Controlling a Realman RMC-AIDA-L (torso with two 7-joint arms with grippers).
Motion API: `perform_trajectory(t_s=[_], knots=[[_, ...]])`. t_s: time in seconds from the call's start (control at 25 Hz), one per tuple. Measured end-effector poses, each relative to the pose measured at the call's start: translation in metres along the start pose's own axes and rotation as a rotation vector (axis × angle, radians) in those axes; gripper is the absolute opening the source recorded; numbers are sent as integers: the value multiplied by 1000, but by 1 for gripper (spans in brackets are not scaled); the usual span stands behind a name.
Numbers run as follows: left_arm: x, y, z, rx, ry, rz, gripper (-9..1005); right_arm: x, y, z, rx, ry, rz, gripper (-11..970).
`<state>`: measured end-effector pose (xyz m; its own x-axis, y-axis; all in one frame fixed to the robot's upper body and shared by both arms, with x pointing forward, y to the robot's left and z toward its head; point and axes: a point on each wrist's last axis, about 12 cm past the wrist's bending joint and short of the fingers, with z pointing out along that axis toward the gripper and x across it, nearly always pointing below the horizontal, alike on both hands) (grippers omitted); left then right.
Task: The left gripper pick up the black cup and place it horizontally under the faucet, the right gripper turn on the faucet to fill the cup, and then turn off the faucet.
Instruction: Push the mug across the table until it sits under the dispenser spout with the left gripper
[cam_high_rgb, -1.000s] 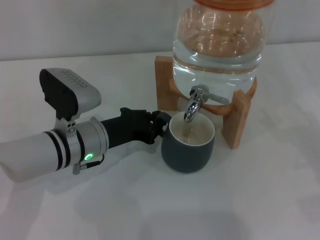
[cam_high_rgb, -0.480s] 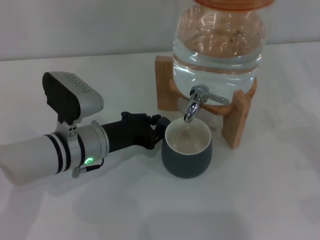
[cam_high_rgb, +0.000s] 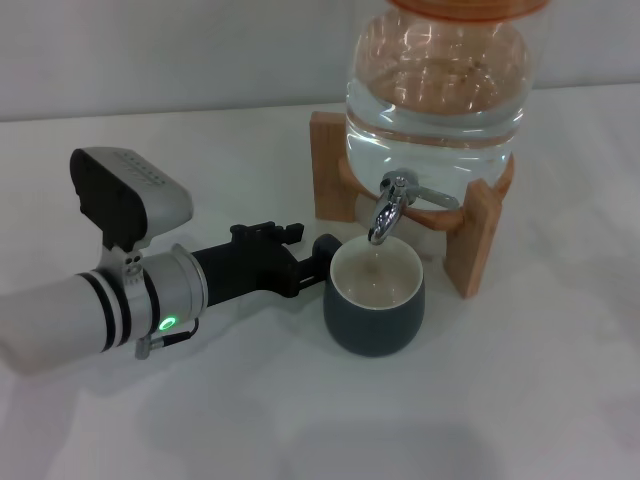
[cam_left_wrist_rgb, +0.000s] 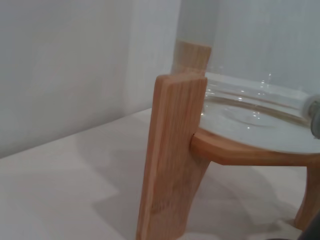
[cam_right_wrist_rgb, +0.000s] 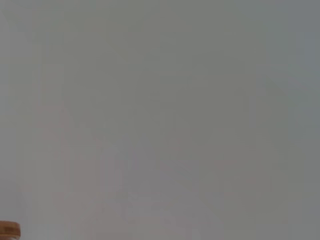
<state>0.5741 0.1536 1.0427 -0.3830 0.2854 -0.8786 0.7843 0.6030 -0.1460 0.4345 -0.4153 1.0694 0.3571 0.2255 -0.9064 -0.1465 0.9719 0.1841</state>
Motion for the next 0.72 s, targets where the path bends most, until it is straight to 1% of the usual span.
perform_trajectory(t_s=[0.16,0.36,0.44,0.6,0.72], knots=[[2,0,-3,4,-5,-6,490,0,0,0,0,0,-1,807],[5,-1,-6,14,-8,-14,574,-1,-1,0,0,0,-2,807],[7,0,-9,15,-16,-24,574,-1,-1,0,-1,-1,-2,807],[11,4,-21,25,-52,-57,573,-1,-2,-2,2,1,-4,807],[18,10,-36,29,-73,-75,572,-3,-3,-5,4,5,-8,806]])
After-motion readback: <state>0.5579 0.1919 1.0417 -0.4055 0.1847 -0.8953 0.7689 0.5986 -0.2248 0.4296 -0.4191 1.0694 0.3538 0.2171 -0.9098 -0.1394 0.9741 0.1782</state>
